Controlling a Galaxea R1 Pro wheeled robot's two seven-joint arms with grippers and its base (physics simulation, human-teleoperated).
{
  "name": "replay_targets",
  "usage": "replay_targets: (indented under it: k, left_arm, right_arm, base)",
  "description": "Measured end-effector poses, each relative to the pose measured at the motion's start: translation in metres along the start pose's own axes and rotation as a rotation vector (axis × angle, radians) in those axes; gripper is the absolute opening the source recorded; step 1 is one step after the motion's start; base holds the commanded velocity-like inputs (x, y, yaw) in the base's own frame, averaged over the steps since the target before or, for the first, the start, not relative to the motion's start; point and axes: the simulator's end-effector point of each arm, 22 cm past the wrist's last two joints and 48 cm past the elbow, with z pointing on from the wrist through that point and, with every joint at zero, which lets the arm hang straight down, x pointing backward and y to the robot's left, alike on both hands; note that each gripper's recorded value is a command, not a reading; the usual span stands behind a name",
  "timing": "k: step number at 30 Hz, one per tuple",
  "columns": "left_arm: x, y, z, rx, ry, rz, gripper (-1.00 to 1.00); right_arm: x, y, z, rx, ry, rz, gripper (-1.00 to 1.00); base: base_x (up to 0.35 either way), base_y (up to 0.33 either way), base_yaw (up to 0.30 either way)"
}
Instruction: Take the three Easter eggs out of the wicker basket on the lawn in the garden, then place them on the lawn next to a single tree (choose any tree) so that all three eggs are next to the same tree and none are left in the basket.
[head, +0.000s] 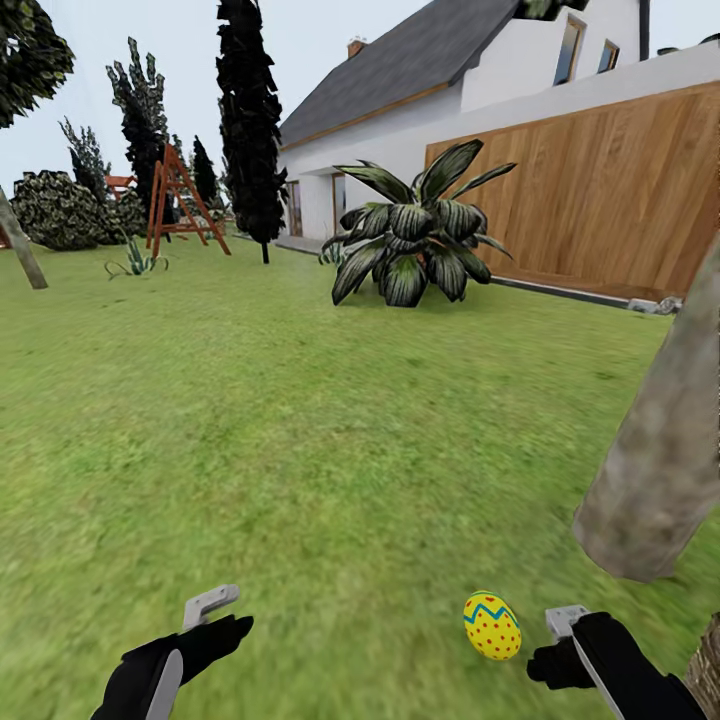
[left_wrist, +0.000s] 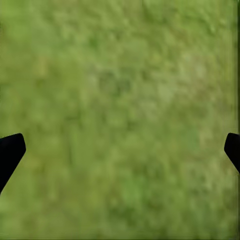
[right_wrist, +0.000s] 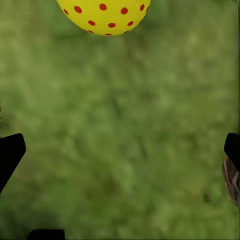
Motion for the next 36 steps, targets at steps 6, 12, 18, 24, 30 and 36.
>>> replay_targets:
  k: [6,12,18,24,30,36]
  left_arm:
    - [-0.009,-0.004,-0.008,0.003,-0.009,0.001,1.0]
    - [-0.019,-0.008,-0.017,0.004,-0.009,0.001,1.0]
    - [-0.029,-0.013,-0.026,0.005,-0.008,0.0,1.0]
    - [-0.038,-0.018,-0.034,0.006,-0.008,0.0,1.0]
    - [-0.042,-0.026,-0.041,0.011,0.004,0.004,1.0]
    - [-0.041,-0.042,-0.046,0.023,0.028,0.038,1.0]
  right_arm:
    - [-0.006,-0.001,-0.01,0.002,-0.007,0.0,1.0]
    - [-0.013,-0.003,-0.022,0.002,-0.007,0.002,1.0]
    - [-0.019,-0.004,-0.034,0.002,-0.007,0.003,1.0]
    - [-0.026,-0.006,-0.046,0.001,-0.007,0.003,1.0]
    - [-0.032,-0.007,-0.058,0.001,-0.006,0.004,1.0]
    - [-0.038,-0.009,-0.07,0.001,-0.006,0.004,1.0]
  base:
    - [-0.215,0.0,0.0]
    - [-0.332,0.0,0.0]
    - [-0.338,0.0,0.0]
    - [-0.338,0.0,0.0]
    - [-0.338,-0.017,0.0]
    - [-0.314,-0.144,0.065]
